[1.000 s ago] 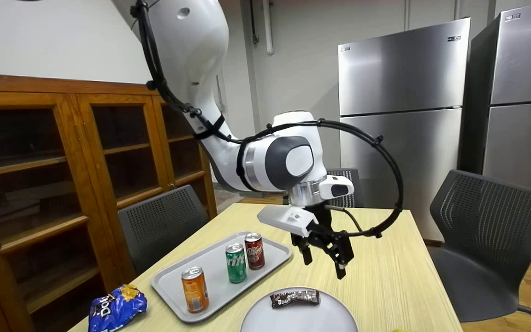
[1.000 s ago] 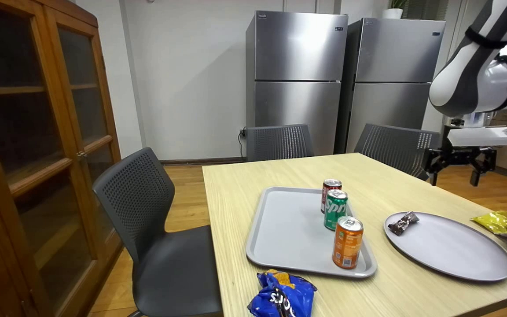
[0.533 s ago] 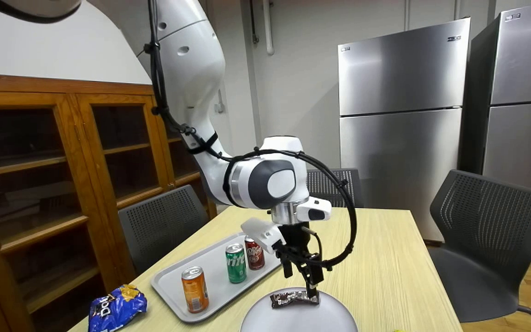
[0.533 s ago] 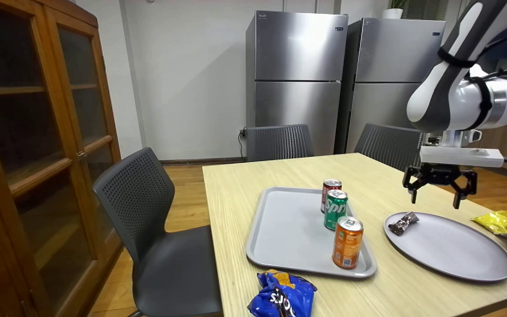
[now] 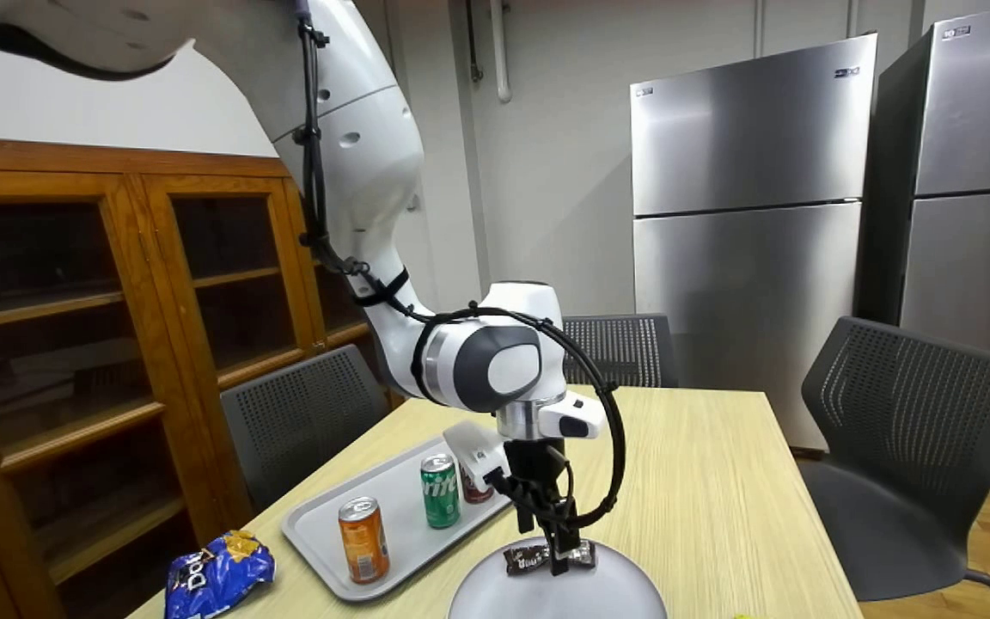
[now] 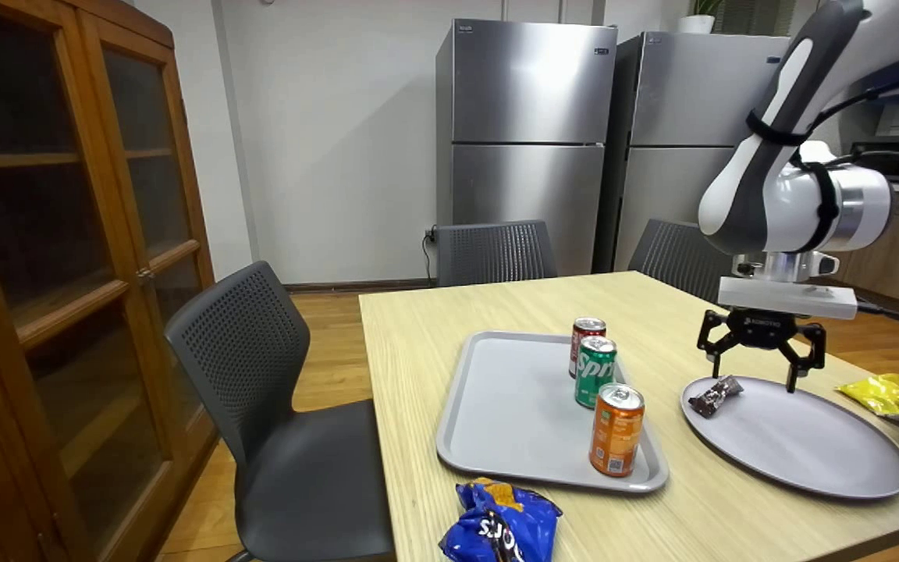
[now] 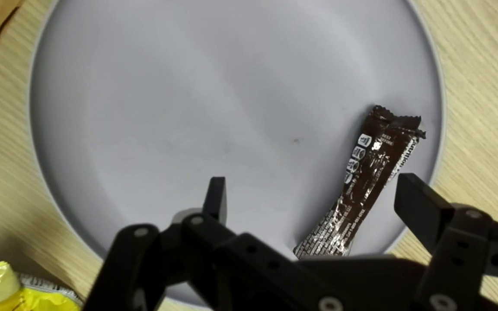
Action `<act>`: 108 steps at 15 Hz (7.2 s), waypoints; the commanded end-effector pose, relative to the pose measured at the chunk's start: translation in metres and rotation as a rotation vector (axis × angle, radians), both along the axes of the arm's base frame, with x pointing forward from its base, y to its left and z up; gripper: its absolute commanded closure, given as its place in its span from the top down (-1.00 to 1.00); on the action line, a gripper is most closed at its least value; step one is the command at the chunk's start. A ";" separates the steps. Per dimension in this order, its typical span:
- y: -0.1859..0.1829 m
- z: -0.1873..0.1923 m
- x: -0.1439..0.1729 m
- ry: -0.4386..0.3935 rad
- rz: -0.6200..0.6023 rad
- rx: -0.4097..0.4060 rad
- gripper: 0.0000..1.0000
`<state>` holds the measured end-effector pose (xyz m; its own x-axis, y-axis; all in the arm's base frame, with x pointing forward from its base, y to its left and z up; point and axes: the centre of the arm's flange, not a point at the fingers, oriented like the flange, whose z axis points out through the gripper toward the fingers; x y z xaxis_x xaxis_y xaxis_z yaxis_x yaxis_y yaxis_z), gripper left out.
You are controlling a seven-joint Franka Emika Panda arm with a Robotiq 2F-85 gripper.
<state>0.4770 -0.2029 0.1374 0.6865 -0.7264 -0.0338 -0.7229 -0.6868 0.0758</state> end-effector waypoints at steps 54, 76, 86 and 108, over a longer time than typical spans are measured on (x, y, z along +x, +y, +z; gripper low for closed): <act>-0.090 0.025 0.091 -0.127 -0.396 0.009 -0.93; -0.098 -0.012 0.111 -0.074 -0.766 -0.008 -0.05; -0.078 0.042 0.094 -0.065 -0.516 0.000 1.00; -0.031 0.085 0.091 -0.111 -0.055 -0.032 1.00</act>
